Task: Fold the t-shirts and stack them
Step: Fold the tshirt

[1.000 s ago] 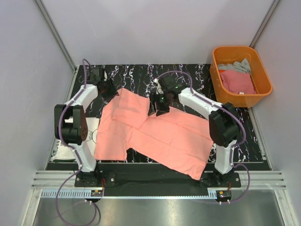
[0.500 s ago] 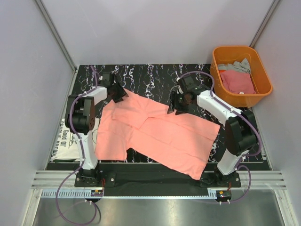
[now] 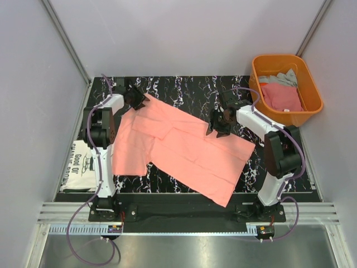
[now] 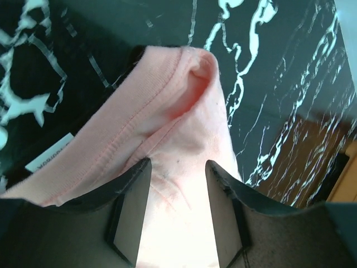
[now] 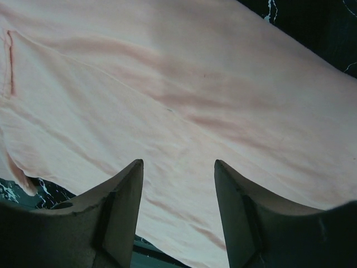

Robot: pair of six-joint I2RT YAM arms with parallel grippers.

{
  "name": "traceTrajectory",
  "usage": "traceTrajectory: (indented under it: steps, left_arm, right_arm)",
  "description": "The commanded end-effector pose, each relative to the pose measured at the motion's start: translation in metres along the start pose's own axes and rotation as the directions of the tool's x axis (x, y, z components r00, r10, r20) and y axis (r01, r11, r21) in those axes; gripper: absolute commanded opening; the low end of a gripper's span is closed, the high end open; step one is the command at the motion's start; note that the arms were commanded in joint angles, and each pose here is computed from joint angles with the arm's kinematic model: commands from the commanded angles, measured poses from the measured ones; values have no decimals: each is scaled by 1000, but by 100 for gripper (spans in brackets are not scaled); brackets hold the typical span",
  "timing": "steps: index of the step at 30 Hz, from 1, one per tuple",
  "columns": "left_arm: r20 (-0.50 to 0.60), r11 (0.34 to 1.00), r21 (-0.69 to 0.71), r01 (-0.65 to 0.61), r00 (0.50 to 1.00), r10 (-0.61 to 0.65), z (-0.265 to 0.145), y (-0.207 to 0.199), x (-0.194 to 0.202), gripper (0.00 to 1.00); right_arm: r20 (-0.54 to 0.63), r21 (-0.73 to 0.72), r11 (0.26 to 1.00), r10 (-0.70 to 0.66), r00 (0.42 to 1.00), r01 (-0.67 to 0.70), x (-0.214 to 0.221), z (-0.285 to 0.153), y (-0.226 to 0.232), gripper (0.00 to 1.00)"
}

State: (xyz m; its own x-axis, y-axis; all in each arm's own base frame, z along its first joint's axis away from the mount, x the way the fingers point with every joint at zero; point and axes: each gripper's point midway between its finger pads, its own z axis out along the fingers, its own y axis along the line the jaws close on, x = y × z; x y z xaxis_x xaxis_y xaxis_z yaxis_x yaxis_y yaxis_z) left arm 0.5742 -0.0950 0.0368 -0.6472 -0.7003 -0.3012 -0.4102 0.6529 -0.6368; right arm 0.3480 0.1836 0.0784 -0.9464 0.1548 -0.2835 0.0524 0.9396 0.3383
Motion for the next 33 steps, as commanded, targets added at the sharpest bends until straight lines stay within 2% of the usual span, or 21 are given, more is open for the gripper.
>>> traceTrajectory:
  steps: [1, 3, 5, 6, 8, 9, 12, 15, 16, 17, 18, 19, 20, 21, 22, 24, 26, 27, 28, 29, 33]
  left_arm:
    - [-55, 992, 70, -109, 992, 113, -24, -16, 5, 52]
    - [17, 973, 94, -209, 978, 209, -61, -34, -6, 54]
    - [44, 959, 72, -273, 962, 271, -81, -31, -4, 57]
    - [96, 936, 77, -342, 937, 335, -106, -43, -12, 59]
    - [115, 921, 31, -388, 917, 382, -126, -37, -11, 63]
    - [156, 898, 22, -440, 889, 432, -148, -44, -16, 64]
    - [167, 885, -51, -462, 870, 464, -170, -22, -9, 73]
    - [157, 888, -67, -455, 874, 459, -181, -8, -3, 74]
    - [118, 891, -72, -449, 883, 455, -179, 3, 9, 74]
    - [104, 890, -69, -450, 884, 455, -180, 7, 14, 73]
    - [80, 889, -70, -453, 886, 457, -179, 15, 23, 69]
    - [60, 890, -58, -452, 888, 455, -178, 17, 29, 65]
    - [47, 893, -53, -448, 892, 450, -178, 22, 33, 61]
    - [28, 901, -52, -430, 902, 432, -177, 32, 33, 52]
    - [11, 904, -50, -424, 905, 425, -175, 36, 37, 50]
    - [-34, 911, -41, -411, 911, 410, -167, 46, 44, 50]
    - [-77, 915, -11, -403, 913, 401, -161, 49, 52, 56]
    - [-101, 917, -12, -399, 913, 395, -156, 54, 56, 59]
    - [-115, 918, -5, -395, 913, 392, -153, 55, 59, 64]
    - [-121, 919, -9, -394, 913, 390, -151, 57, 59, 66]
    - [-161, 924, -8, -382, 913, 375, -135, 64, 63, 67]
  right_arm:
    - [30, -32, 999, 5, 1000, -4, -16, -5, 12, 62]
    - [28, -51, 999, 2, 1000, -1, -18, -6, 17, 66]
    - [24, -85, 996, 6, 1000, -4, -20, -9, 24, 68]
    - [23, -97, 995, 12, 1000, -10, -20, -11, 27, 70]
    - [21, -163, 986, 36, 999, -32, -22, -12, 41, 73]
    - [14, -188, 981, 50, 999, -47, -22, -10, 47, 74]
    - [-30, -279, 952, 122, 992, -126, -19, -3, 75, 79]
    - [-63, -354, 922, 140, 988, -154, -13, 10, 111, 80]
    - [-57, -402, 904, 137, 989, -148, -17, 11, 128, 80]
    - [-81, -409, 897, 149, 985, -170, -13, 23, 135, 77]
    - [-100, -422, 882, 186, 977, -211, -13, 27, 144, 77]
    - [-89, -467, 862, 176, 980, -197, -13, 28, 165, 75]
    - [-103, -472, 854, 192, 976, -218, -11, 38, 172, 71]
    - [-122, -485, 837, 221, 968, -252, -11, 41, 183, 70]
    - [-110, -518, 821, 212, 971, -238, -12, 39, 202, 69]
    - [-149, -524, 803, 241, 959, -284, -6, 52, 216, 63]
    - [-154, -550, 785, 241, 958, -286, -1, 61, 232, 57]
    - [-169, -545, 778, 263, 950, -313, 1, 65, 234, 48]
    - [-168, -535, 779, 281, 945, -326, 2, 71, 233, 46]
    - [-161, -546, 772, 285, 945, -326, 2, 75, 236, 45]
    - [-149, -528, 788, 282, 948, -317, 7, 87, 230, 42]
